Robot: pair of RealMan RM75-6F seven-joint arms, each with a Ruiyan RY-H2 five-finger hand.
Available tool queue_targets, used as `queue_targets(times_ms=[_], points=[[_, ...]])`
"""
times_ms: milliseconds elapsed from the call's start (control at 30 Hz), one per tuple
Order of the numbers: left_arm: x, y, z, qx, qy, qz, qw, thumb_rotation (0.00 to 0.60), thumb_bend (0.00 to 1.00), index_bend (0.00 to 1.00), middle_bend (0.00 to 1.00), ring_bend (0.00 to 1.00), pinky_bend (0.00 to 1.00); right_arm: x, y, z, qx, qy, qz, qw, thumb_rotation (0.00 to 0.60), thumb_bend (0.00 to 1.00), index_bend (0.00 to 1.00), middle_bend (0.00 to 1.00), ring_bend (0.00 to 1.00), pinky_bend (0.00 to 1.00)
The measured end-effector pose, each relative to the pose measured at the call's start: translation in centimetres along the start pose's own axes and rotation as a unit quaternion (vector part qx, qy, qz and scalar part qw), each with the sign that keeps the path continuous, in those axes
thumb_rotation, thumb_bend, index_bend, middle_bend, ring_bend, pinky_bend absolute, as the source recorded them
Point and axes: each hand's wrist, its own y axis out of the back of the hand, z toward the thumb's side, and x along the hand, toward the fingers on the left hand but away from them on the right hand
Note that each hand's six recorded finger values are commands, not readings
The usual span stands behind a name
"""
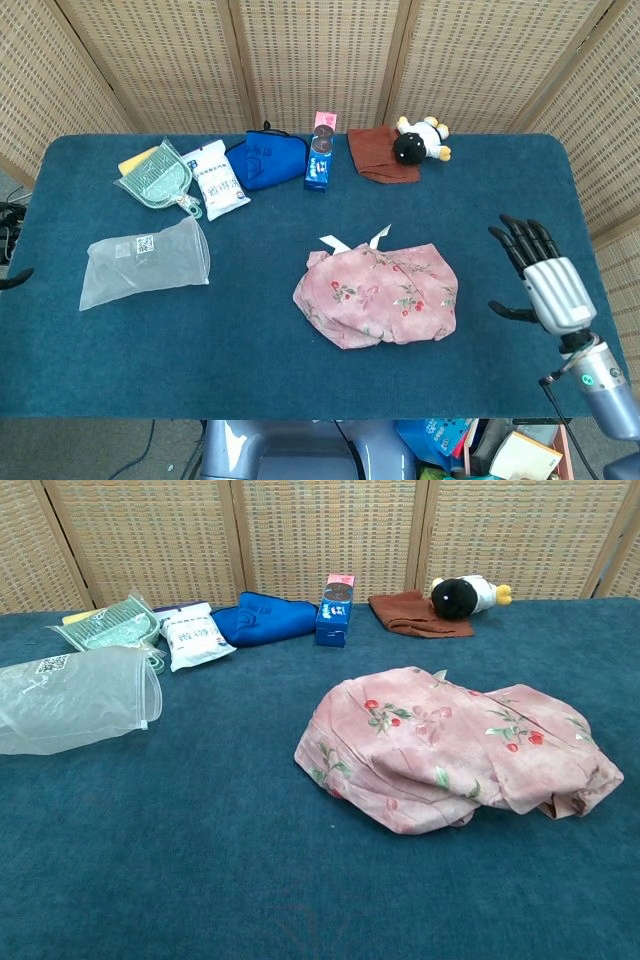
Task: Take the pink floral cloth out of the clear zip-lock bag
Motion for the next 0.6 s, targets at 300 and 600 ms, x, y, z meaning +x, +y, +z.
queue_targets(times_ms=[300, 600], points=[[-10.2, 1.2, 0.4, 0.014, 0.016, 0.029, 0.9994, 0.600, 0.14, 0.00, 0.00, 0.00, 0.00, 5.0, 0.6, -0.5, 0.012, -0.030, -0.014, 0.9994, 0.600, 0.00, 0.00, 0.00, 0.00, 0.00], [-14.0, -0.1, 2.4, -0.013, 0.012, 0.003, 0.9998, 0.600, 0.14, 0.00, 0.00, 0.00, 0.00, 8.7, 0.7, 0.7, 0.023, -0.066, -0.013, 0.9975, 0.600, 0.00, 0.00, 0.00, 0.00, 0.00]])
